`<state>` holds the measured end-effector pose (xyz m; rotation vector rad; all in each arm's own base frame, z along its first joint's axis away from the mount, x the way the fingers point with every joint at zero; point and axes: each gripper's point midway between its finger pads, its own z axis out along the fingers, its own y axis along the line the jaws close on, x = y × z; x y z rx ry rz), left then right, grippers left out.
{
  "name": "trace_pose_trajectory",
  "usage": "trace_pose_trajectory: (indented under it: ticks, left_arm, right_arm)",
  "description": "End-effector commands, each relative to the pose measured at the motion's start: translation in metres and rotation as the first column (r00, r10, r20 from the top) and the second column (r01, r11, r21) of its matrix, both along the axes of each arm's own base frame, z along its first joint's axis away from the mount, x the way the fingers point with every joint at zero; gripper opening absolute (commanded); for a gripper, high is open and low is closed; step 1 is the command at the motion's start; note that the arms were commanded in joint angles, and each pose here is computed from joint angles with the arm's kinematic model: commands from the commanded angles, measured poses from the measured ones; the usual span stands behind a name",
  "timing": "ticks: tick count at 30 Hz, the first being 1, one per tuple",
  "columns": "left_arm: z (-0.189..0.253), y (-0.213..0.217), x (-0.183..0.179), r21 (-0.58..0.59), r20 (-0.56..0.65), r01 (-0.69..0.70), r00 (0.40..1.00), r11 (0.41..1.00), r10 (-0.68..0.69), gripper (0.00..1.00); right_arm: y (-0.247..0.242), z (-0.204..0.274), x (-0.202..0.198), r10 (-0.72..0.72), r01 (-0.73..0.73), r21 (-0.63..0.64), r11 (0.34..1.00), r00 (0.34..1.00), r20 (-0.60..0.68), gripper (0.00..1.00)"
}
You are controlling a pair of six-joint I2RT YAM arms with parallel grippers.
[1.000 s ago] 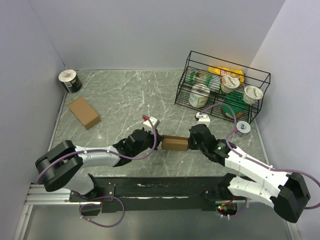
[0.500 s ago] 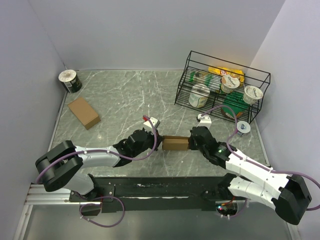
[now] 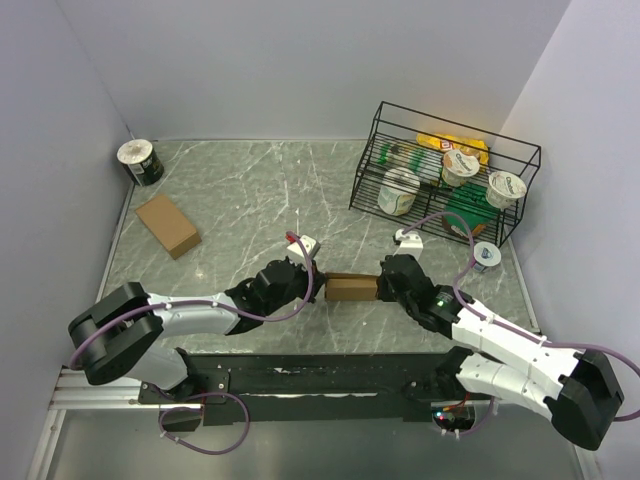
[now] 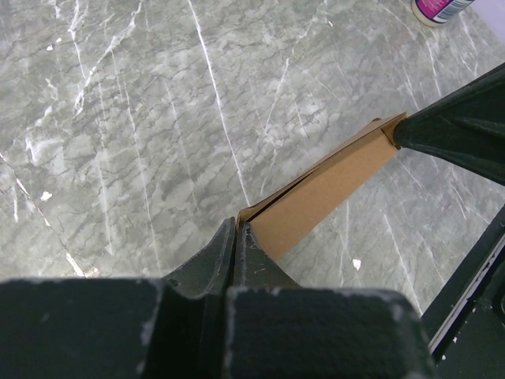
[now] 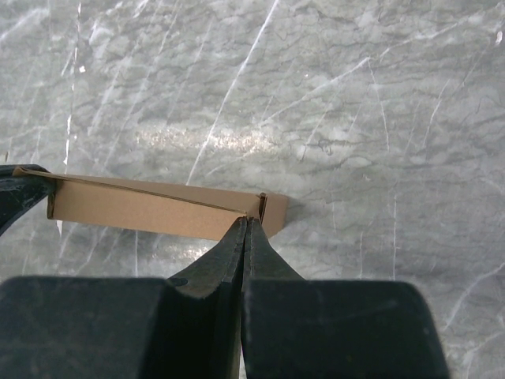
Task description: Fold the paper box
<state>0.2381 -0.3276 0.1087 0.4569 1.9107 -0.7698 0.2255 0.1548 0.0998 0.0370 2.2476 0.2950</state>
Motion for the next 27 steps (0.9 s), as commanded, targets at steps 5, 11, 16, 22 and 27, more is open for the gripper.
trace_pose_trajectory:
  ticks: [5, 11, 16, 22, 27]
  left_arm:
    - [0.014, -0.001, 0.001, -0.012, 0.02, -0.009, 1.0, 1.0, 0.009, 0.01]
    - [0.017, 0.004, 0.002, -0.009, 0.031, -0.023, 0.999, 1.0, 0.023, 0.01]
    - [0.017, 0.004, 0.001, -0.005, 0.039, -0.015, 0.999, 1.0, 0.016, 0.01]
    - [0.019, 0.001, 0.0, -0.011, 0.051, 0.004, 0.999, 1.0, -0.004, 0.01]
    - [0.018, 0.0, 0.0, -0.01, 0.05, 0.011, 0.999, 1.0, -0.01, 0.01]
  right_arm:
    - [-0.021, -0.034, -0.025, -0.01, -0.012, -0.14, 0.99, 0.989, -0.151, 0.0]
    - [-0.025, -0.032, -0.024, -0.042, 0.016, -0.166, 0.986, 0.987, -0.154, 0.0]
    - [-0.032, -0.021, -0.025, -0.065, 0.04, -0.175, 0.984, 0.988, -0.137, 0.0]
    - [-0.034, -0.017, -0.025, -0.067, 0.039, -0.194, 0.98, 0.988, -0.142, 0.0]
    - [-0.031, -0.023, -0.025, -0.063, 0.028, -0.207, 0.978, 0.984, -0.165, 0.0]
